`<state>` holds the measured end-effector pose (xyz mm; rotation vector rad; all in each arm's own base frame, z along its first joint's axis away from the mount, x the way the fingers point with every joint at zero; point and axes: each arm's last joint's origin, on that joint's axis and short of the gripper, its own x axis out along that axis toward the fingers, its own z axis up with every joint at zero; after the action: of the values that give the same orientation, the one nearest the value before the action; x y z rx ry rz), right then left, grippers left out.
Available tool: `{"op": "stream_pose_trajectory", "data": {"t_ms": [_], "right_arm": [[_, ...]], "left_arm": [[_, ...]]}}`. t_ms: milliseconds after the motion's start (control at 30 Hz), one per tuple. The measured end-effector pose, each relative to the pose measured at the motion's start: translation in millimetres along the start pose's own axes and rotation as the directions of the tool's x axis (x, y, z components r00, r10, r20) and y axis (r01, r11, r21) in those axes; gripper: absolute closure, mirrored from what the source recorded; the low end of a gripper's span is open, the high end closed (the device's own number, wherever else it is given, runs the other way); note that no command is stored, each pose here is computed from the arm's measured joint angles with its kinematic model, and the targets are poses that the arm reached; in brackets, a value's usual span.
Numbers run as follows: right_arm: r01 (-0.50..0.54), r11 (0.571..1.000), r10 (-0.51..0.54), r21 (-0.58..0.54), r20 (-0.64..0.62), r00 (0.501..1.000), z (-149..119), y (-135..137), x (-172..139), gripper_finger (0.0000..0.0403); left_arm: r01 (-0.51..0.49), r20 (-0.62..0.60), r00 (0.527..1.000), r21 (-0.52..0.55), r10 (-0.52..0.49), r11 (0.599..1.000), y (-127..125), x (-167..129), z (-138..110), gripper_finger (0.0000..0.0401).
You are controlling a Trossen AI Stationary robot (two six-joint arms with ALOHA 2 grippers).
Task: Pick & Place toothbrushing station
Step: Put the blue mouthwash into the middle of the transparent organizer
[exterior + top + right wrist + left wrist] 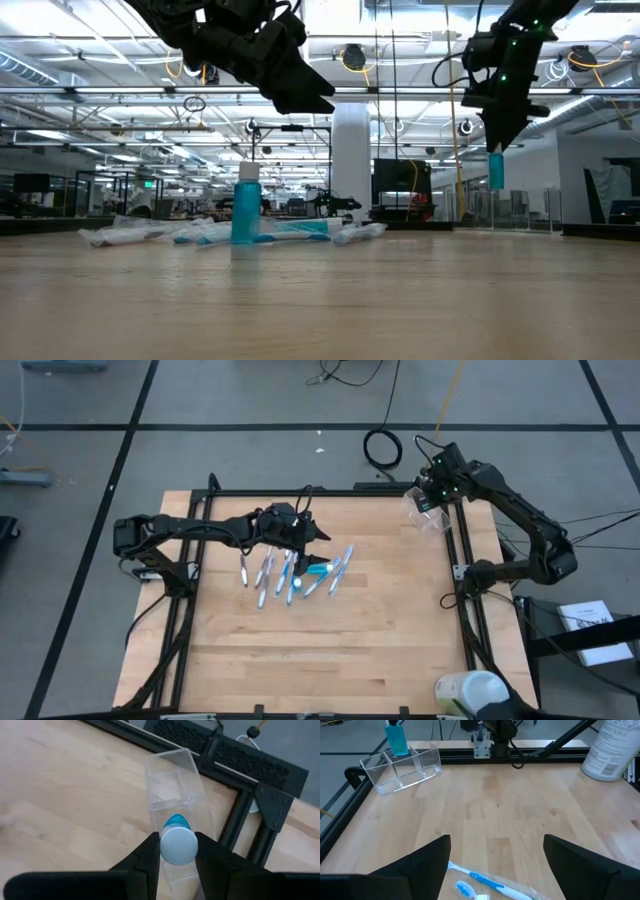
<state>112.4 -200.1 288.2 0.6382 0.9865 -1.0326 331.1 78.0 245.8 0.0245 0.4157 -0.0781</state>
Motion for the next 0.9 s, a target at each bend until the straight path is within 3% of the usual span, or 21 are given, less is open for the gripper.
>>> {"op": "stream_pose_trajectory", "data": {"t_ms": [167,900], "right_arm": [[0.006,1.0,-0.006,0.011,-0.016,1.0,6,1,12,0.0309],[-0.004,1.0,0.004,0.027,0.004,1.0,3,1,5,0.0309]], "left_arm": [[0.0,0.0,1.0,-0.004,0.0,1.0,0,0,0,0.0086],[0.001,-0.008,1.0,-0.015,-0.001,1.0,0,0,-1,0.0086]]}}
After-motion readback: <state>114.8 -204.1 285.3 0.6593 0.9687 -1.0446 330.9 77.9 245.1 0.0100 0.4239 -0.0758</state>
